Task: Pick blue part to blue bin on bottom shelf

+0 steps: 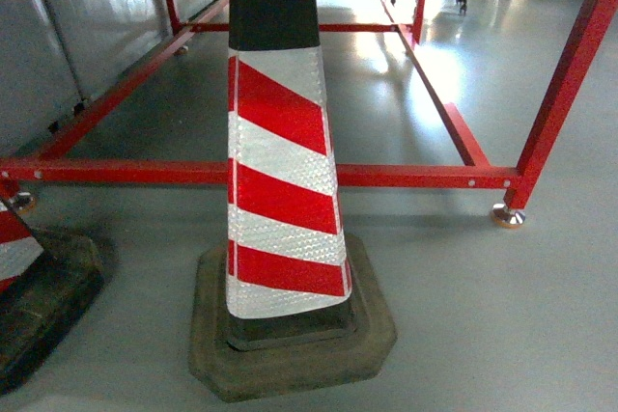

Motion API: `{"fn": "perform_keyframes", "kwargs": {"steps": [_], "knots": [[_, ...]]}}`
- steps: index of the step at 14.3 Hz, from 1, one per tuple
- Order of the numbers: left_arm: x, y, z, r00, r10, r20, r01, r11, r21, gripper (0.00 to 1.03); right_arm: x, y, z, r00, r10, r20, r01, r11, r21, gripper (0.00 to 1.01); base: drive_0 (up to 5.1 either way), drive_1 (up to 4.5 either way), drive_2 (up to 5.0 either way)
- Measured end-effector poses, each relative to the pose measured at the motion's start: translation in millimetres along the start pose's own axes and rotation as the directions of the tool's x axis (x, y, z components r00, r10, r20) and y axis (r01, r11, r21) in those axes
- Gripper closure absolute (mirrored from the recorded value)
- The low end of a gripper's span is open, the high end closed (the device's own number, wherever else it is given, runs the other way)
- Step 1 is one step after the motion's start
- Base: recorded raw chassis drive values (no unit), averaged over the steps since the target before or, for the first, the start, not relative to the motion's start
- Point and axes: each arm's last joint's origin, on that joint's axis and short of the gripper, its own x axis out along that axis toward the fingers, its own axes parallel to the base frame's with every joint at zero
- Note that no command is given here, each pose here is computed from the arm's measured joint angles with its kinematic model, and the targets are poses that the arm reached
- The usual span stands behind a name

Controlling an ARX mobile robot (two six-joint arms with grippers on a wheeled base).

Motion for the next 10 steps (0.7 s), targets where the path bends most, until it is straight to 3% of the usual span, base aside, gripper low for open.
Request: {"fn": "perform_keyframes", "kwargs": {"steps": [10], "knots": [[0.0,0.0,0.0,1.0,0.0,0.0,0.0,1.0,0.0,0.05,0.0,0.0,0.0,1.0,0.0,0.0,0.0,1.0,0.0,0.03,0.0,0.0,0.0]]}}
